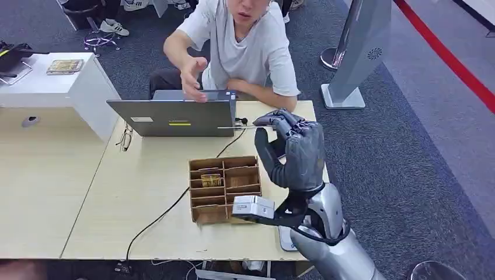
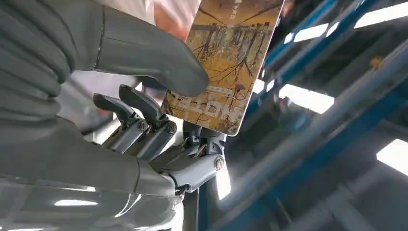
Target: Pass the card to the sensor for recognition and then transmit it.
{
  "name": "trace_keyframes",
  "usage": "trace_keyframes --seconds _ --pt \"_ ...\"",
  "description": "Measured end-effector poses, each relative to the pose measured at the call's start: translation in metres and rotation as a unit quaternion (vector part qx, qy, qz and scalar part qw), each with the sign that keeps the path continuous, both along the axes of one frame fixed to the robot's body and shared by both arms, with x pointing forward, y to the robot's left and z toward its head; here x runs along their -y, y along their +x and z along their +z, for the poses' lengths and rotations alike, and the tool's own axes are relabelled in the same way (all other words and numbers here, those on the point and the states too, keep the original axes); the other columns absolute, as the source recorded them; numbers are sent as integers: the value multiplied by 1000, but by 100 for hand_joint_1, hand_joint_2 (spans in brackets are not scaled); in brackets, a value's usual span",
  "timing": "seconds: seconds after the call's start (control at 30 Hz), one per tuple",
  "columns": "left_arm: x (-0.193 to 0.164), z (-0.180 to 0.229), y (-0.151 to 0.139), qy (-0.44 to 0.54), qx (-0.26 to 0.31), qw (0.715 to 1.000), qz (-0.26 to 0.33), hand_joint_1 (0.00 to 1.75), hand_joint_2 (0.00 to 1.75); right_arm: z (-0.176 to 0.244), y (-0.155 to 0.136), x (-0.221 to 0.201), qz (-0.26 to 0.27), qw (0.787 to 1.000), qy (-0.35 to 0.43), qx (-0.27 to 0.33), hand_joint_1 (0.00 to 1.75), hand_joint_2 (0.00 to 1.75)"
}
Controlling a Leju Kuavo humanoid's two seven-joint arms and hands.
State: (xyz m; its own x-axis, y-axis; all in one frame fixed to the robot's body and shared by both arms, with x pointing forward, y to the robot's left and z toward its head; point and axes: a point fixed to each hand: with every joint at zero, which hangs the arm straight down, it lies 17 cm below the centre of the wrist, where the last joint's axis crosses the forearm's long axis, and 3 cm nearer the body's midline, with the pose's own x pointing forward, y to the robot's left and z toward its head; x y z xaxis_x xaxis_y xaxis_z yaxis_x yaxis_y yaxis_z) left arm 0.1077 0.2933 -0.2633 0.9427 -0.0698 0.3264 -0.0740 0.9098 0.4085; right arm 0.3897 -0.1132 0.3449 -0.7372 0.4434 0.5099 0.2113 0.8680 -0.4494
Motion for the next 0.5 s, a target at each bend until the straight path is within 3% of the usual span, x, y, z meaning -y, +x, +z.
trace_keyframes --seconds 0.07,0.1,0.13,0.17,0.27,0.5 --pt "6 1 12 -3 -6 999 -33 0 0 28 -3 11 -119 989 -23 80 175 175" --pt "17 2 17 1 -7 997 -75 0 0 40 -3 20 -206 969 -61 124 175 175" --pt "23 3 17 3 -6 996 -88 0 0 42 -4 24 -234 959 -78 140 175 175" --pt "28 3 18 1 -6 995 -95 0 0 43 -3 26 -250 953 -90 147 175 175" --pt "38 3 18 -3 -8 994 -110 0 0 42 2 28 -279 941 -113 153 150 175" --pt "48 3 21 -7 -12 990 -140 0 0 32 24 22 -314 924 -166 139 152 175"
